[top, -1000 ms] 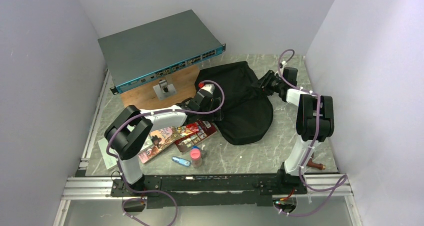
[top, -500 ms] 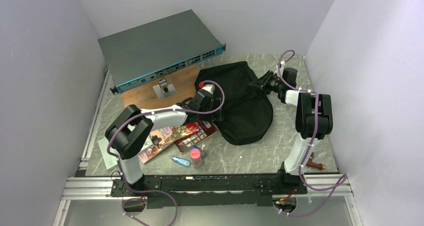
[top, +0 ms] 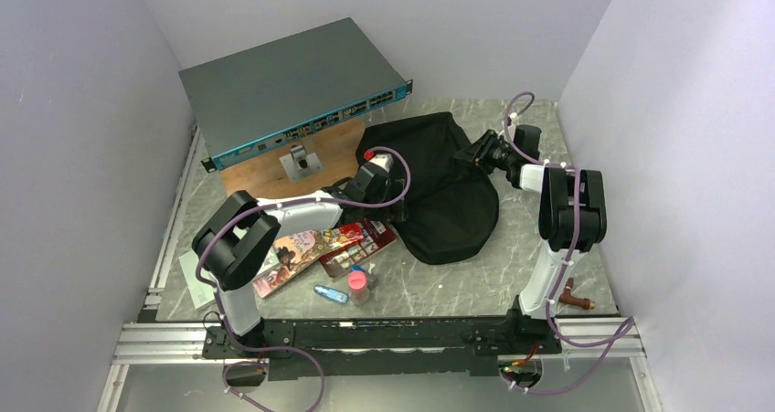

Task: Pack the student bag
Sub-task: Unzip the student bag at the center of the board.

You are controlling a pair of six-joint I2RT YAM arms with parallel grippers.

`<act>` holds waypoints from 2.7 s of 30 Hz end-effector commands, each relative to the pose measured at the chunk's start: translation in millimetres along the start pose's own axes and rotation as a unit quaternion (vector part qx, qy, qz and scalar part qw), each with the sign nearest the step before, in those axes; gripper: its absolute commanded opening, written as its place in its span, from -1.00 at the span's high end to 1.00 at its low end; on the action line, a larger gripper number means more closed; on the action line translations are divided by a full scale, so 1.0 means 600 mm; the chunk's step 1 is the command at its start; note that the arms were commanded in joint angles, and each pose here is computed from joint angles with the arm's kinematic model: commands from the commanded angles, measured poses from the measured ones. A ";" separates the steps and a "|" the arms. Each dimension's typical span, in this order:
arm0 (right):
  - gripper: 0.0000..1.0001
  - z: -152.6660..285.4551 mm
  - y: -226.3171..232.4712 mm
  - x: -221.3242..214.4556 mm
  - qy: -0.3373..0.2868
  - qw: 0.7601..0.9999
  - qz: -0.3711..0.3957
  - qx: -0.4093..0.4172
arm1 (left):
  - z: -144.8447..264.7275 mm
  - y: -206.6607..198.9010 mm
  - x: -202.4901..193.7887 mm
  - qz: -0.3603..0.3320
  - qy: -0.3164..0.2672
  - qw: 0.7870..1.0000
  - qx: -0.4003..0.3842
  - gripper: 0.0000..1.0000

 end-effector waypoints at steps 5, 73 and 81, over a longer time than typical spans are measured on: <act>0.32 -0.032 0.011 0.006 -0.027 0.995 0.075 -0.058 | 0.010 0.001 0.040 -0.019 -0.025 0.999 0.004 -0.72; 1.00 0.051 0.117 -0.168 0.052 0.993 0.044 0.100 | -0.039 -0.037 0.083 -0.051 -0.061 0.995 -0.067 0.09; 1.00 0.073 0.098 -0.119 0.027 0.995 0.041 0.086 | 0.005 0.021 0.059 -0.015 -0.059 0.998 -0.035 -0.55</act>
Point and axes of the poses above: each gripper's point midway between its finger pads, its own z axis back along the fingers, its own y axis along the line the jaws close on, x = y × z, the point moved 4 cm from there along z, back along the fingers, and after that the axes turned 15 degrees about -z, right-handed, at the moved point
